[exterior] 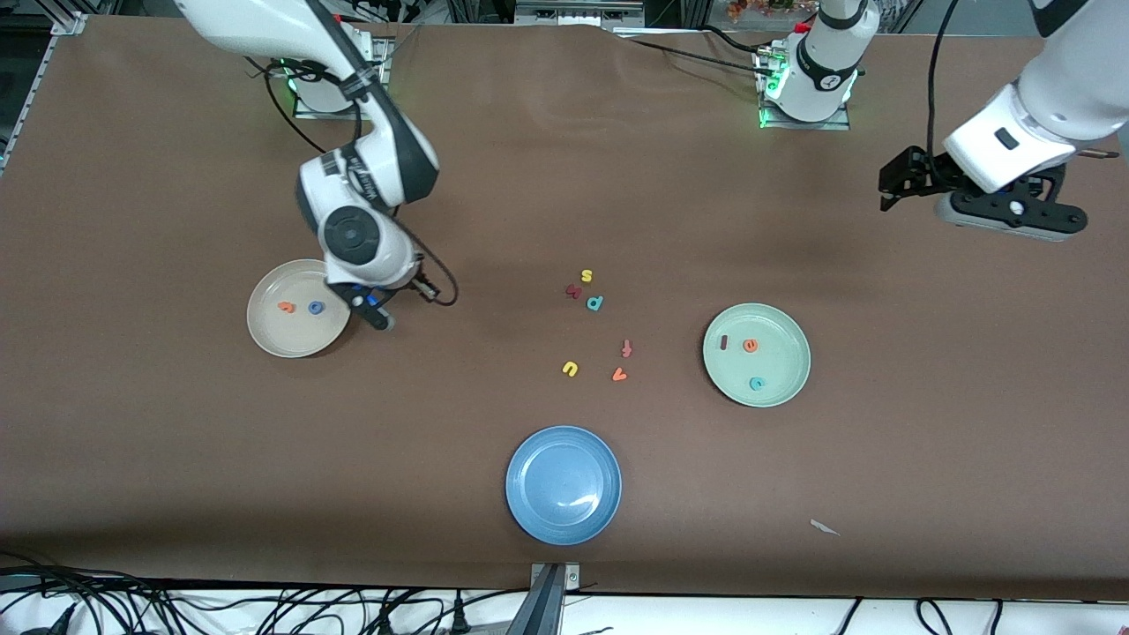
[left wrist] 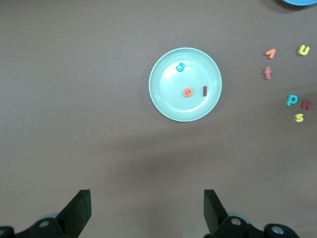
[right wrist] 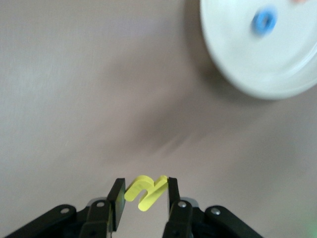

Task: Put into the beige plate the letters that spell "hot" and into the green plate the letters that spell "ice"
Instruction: 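Place the yellow n on the white plate with the right gripper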

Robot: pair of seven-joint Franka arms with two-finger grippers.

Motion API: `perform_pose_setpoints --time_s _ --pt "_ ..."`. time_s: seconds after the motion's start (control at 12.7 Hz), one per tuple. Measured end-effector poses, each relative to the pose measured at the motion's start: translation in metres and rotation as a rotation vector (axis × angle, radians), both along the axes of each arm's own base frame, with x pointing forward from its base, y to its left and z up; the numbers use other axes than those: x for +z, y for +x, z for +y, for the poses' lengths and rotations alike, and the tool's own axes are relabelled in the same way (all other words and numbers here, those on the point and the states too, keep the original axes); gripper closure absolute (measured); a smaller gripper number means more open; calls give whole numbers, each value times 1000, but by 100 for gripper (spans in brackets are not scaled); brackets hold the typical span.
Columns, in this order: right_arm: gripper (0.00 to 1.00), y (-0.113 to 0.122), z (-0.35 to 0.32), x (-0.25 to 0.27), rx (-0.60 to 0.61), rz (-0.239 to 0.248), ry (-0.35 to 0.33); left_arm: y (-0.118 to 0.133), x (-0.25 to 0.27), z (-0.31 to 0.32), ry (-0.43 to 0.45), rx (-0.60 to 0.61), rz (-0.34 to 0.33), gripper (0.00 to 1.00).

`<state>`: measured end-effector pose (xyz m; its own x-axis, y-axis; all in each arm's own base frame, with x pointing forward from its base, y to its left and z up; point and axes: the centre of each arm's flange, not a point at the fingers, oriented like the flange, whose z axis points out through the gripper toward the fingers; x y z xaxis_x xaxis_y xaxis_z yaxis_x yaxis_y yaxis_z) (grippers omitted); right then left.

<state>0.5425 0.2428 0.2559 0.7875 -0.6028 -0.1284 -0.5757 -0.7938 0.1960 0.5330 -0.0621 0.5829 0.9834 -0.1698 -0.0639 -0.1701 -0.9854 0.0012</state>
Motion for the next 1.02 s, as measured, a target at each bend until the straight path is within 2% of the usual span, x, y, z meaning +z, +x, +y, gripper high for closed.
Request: perform_pose_setpoints --time_s 0.39,0.71,1.02 --pt "61 33 -130 6 252 72 19 2 0 25 -1 42 -1 0" --pt "61 18 -197 -22 400 178 59 -1 5 25 1 42 4 0" --pt "61 13 -215 -49 427 207 85 -4 9 32 2 54 13 0"
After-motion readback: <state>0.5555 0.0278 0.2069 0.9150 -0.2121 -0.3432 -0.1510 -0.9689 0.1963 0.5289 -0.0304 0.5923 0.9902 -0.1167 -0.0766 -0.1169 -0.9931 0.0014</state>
